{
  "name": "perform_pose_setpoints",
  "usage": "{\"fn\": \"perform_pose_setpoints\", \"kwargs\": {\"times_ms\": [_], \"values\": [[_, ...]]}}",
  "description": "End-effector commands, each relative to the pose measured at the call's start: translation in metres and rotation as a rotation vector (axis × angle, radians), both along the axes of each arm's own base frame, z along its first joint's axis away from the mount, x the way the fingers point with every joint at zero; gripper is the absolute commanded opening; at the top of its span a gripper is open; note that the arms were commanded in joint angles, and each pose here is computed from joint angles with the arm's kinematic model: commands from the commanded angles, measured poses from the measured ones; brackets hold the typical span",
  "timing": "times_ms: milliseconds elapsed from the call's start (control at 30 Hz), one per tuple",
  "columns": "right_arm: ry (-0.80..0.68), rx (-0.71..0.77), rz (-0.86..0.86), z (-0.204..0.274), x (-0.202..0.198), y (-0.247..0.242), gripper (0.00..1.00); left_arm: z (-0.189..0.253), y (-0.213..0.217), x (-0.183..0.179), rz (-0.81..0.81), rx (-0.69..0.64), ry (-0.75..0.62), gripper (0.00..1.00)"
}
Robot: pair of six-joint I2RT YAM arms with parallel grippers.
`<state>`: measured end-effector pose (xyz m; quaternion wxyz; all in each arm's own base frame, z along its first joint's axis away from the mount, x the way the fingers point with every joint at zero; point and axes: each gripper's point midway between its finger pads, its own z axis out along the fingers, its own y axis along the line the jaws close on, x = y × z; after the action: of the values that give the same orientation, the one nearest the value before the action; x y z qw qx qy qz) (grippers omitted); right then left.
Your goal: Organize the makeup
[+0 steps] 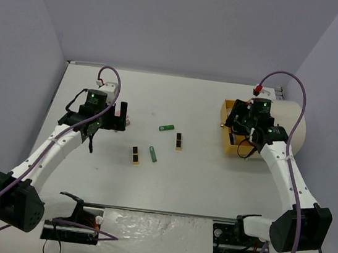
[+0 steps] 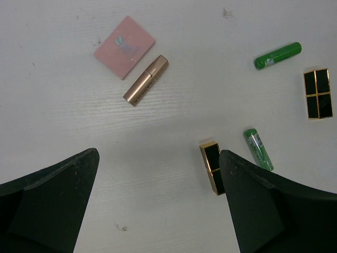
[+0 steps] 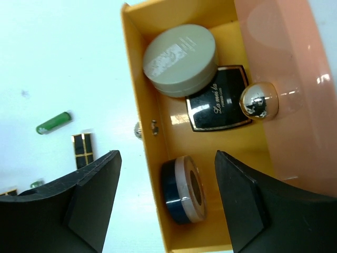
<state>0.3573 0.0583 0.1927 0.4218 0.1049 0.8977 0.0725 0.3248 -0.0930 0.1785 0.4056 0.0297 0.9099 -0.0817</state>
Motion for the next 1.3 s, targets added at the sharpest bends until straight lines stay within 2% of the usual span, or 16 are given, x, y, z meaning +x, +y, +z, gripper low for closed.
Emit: {"fn": "perform_pose_setpoints", "kwargs": {"times_ms": [0, 200, 333, 500, 700, 867, 1100, 1267], "values": [[-0.191, 0.044, 0.089, 0.073, 0.006, 0.017, 0.69, 0.012, -0.001, 0.016, 0.04, -0.045, -0.049, 0.97], [-0.308, 0.059, 0.221, 0.118, -0.003, 0.04, 0.76, 0.002, -0.003, 0.029, 0.085, -0.069, -0.004, 0.97], [-0.364, 0.07, 0.279, 0.138, -0.013, 0.046, 0.91, -0.002, 0.0, 0.054, 0.125, -0.05, 0.027, 0.97], [-0.391, 0.098, 0.285, 0.141, -0.027, 0.047, 0.99, -0.029, 0.004, 0.081, 0.252, -0.058, 0.121, 0.97], [-0.388, 0.126, 0.313, 0.132, -0.04, 0.052, 1.0, -0.056, 0.006, 0.114, 0.453, -0.089, 0.207, 0.97], [-0.393, 0.139, 0.329, 0.128, -0.048, 0.054, 1.0, -0.074, 0.016, 0.125, 0.634, -0.088, 0.237, 0.97], [-0.389, 0.162, 0.384, 0.12, -0.054, 0.062, 1.0, -0.091, 0.029, 0.126, 0.771, -0.067, 0.253, 0.97], [-0.404, 0.184, 0.411, 0.119, -0.059, 0.067, 1.0, -0.104, 0.027, 0.133, 0.787, -0.064, 0.269, 0.97]]}}
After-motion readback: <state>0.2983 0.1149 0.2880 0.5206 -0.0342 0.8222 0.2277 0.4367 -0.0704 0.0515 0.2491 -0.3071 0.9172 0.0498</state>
